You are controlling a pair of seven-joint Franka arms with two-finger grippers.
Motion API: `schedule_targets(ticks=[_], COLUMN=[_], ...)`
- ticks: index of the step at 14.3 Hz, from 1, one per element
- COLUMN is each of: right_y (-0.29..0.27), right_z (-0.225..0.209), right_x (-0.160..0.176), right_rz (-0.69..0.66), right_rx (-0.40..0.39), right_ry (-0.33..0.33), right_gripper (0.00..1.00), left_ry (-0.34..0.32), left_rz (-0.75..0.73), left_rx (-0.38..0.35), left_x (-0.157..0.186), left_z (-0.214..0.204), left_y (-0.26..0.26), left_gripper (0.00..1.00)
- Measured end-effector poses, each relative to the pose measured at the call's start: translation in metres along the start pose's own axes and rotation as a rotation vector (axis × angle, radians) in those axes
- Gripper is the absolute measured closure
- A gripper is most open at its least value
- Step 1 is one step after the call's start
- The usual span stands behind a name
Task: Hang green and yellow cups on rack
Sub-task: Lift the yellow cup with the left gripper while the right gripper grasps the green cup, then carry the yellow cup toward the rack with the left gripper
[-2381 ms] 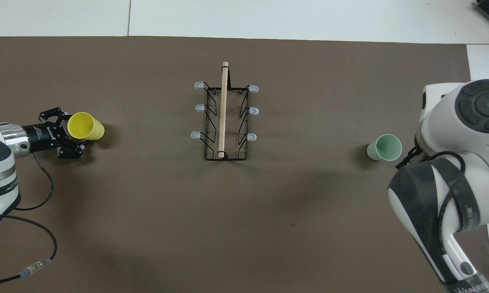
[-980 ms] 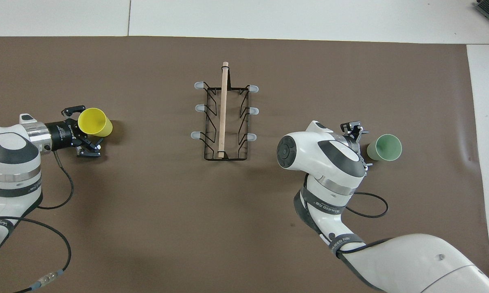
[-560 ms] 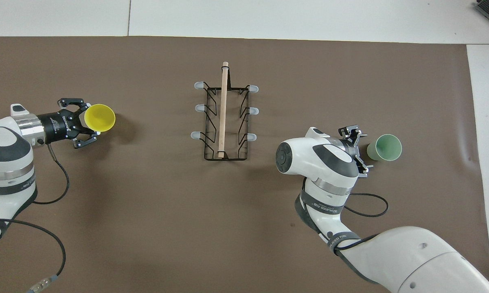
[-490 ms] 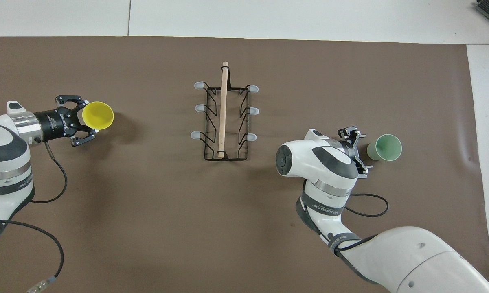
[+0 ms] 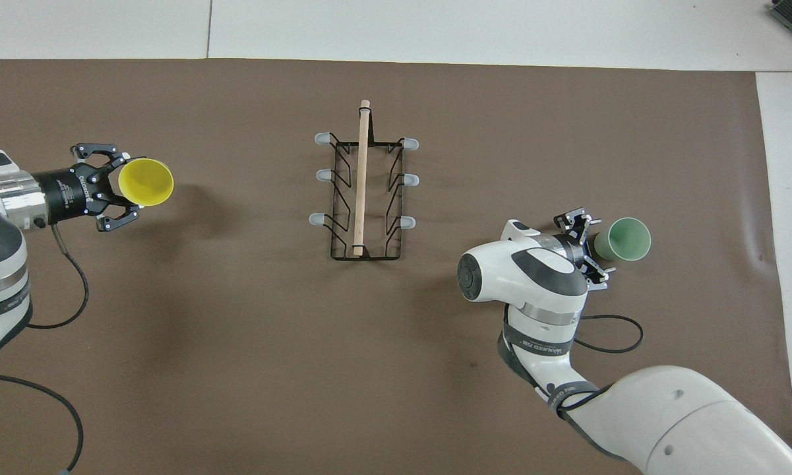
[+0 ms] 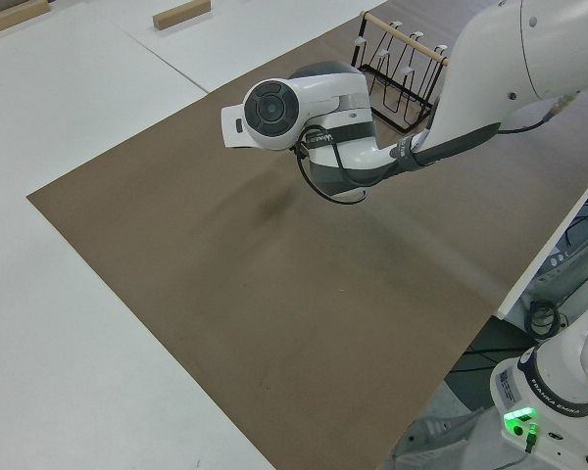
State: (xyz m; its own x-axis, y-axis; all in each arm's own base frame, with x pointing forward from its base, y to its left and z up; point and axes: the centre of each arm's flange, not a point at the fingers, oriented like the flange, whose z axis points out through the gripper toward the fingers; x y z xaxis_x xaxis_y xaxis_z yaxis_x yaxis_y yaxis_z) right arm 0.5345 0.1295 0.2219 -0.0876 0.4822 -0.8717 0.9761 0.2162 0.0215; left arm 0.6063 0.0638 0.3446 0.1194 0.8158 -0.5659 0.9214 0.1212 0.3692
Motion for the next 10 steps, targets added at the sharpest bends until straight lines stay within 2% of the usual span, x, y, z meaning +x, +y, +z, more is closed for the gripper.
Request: schedule_targets(ticks=[5, 8, 10], right_y=[-0.001, -0.005, -0.008], right_z=[0.019, 0.027, 0.032], right_x=[-0.007, -0.006, -0.005], right_rz=[0.002, 0.006, 0.004], right_rx=[0.007, -0.009, -0.016], right_ry=[-0.003, -0.018, -0.018], right_gripper=[0.0, 0.0, 0.0], left_ry=[0.1, 0.174, 0.252], left_rz=[0.052, 0.109, 0.161], left_rx=[0.048, 0.086, 0.129], left_x=[-0.028, -0.065, -0.099], left_z=[-0.034, -0.048, -0.05], left_y=[0.018, 0.028, 0.029], left_gripper=[0.36, 0.36, 0.36])
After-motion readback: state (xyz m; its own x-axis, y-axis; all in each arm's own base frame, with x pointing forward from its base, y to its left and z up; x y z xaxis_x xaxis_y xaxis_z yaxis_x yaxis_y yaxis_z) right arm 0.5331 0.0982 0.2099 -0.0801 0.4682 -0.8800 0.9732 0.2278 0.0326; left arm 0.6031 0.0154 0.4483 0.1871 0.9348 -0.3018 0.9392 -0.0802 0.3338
